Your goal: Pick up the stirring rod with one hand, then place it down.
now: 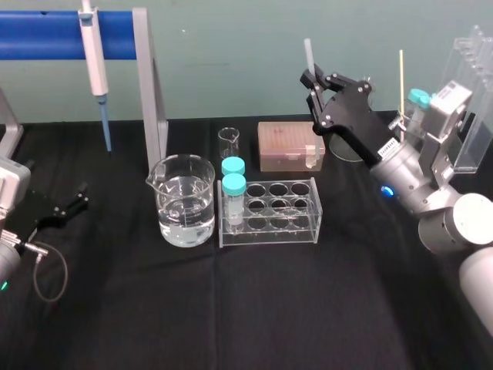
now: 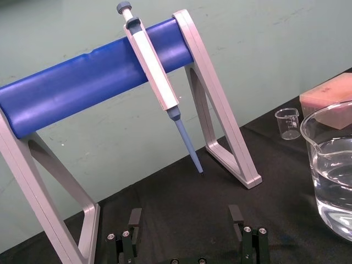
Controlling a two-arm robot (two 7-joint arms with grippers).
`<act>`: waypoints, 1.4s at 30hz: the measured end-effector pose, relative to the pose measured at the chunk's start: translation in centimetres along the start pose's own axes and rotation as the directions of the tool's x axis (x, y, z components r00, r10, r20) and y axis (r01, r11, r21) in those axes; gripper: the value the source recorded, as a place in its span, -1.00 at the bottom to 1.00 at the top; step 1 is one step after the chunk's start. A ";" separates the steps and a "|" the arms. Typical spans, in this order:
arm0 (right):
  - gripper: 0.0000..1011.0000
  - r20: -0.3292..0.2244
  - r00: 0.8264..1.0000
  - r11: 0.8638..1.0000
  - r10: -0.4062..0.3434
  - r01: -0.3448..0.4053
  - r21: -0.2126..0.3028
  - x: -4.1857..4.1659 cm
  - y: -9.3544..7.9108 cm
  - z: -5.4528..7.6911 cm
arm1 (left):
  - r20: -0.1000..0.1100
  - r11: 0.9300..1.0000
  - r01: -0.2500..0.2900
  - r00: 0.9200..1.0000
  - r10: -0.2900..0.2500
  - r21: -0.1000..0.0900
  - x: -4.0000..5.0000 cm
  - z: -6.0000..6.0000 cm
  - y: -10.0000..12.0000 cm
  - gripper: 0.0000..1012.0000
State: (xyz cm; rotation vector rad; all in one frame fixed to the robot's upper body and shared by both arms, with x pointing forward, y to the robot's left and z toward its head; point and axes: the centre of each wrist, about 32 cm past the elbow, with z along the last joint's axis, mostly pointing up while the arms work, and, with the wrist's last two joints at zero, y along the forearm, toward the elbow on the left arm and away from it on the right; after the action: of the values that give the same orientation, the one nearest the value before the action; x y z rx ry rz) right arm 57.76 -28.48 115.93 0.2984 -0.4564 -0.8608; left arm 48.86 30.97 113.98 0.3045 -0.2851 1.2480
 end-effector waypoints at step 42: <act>-0.87 -0.025 0.997 0.997 -0.067 0.066 -0.044 -1.83 -1.2 -1.7 | 0.000 1.000 0.000 1.000 0.000 0.000 0.00 0.0 0.0 0.98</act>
State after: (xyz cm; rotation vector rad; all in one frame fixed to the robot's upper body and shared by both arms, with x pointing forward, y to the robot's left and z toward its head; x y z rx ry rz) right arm 56.81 -27.66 113.51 0.2863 -0.4045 -0.9299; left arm 48.86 30.97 113.98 0.3044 -0.2851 1.2480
